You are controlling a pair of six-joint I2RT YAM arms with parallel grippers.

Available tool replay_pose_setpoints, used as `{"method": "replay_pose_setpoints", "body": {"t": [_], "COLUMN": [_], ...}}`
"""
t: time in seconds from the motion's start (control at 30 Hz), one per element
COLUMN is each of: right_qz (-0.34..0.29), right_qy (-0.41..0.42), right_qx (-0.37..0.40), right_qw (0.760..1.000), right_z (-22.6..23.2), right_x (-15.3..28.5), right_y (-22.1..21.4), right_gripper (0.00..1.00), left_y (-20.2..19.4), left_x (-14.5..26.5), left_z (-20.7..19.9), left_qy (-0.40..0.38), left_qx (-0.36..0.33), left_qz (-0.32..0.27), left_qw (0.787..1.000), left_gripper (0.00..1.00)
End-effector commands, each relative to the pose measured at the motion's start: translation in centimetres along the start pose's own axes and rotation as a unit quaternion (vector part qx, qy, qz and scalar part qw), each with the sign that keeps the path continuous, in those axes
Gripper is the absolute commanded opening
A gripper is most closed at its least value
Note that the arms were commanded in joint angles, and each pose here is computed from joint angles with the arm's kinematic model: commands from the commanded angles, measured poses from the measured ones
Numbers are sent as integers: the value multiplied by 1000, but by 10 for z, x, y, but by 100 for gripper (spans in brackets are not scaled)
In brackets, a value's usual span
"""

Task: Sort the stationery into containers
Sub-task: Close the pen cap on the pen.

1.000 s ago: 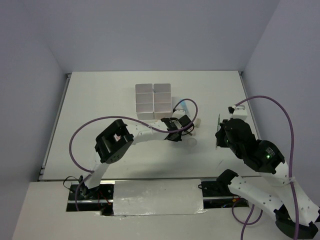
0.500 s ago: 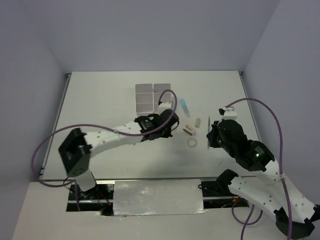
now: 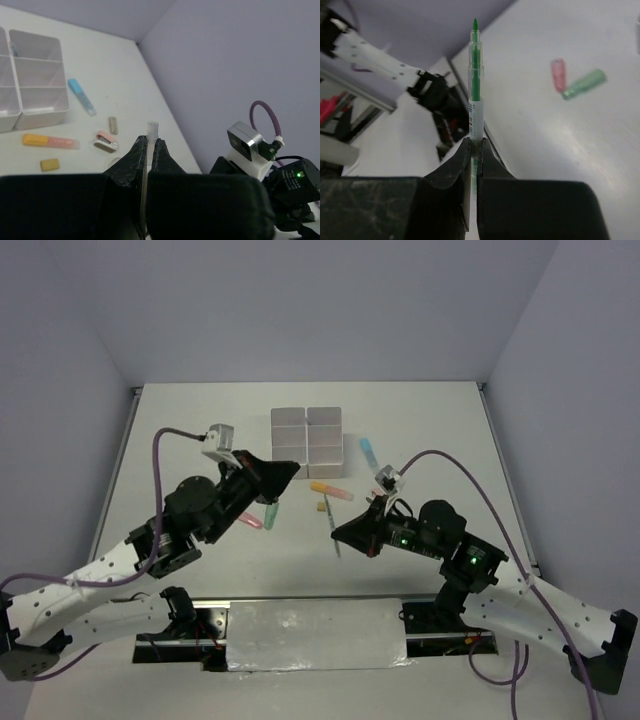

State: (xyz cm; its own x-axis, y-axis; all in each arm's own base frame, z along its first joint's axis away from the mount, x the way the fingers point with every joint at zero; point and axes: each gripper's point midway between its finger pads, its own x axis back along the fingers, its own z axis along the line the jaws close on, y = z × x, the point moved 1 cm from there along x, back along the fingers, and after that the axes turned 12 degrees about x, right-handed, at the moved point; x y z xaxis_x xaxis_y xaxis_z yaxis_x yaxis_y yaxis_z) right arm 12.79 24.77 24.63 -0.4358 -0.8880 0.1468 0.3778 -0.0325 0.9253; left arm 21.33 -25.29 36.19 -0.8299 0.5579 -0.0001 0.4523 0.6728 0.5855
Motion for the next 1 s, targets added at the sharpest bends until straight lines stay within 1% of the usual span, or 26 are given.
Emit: {"method": "replay_pose_setpoints", "body": {"t": [0.0, 0.1, 0.13, 0.3, 0.43, 0.8, 0.97], "right_qz": [-133, -148, -157, -143, -132, -138, -139], "right_qy": [111, 122, 111, 103, 103, 84, 60], "right_qx": [16, 0, -3, -5, 2, 11, 11], "right_qw": [985, 981, 981, 984, 986, 987, 988], "right_z": [61, 74, 75, 77, 81, 79, 72], "right_x": [2, -5, -9, -20, -28, -31, -34], "right_y": [62, 69, 73, 74, 71, 78, 80], "right_gripper": [0, 0, 0, 0, 0, 0, 0], "left_y": [25, 26, 24, 29, 29, 22, 20], "left_x": [16, 26, 30, 41, 47, 46, 47], "left_z": [-36, -42, -43, -45, -51, -47, -47], "left_qy": [-110, -147, -158, -185, -204, -202, -206], "left_qx": [26, 32, 32, 42, 49, 51, 51], "left_qz": [-52, -56, -52, -65, -61, -50, -46], "left_qw": [992, 987, 986, 980, 976, 977, 976], "left_gripper": [0, 0, 0, 0, 0, 0, 0]}}
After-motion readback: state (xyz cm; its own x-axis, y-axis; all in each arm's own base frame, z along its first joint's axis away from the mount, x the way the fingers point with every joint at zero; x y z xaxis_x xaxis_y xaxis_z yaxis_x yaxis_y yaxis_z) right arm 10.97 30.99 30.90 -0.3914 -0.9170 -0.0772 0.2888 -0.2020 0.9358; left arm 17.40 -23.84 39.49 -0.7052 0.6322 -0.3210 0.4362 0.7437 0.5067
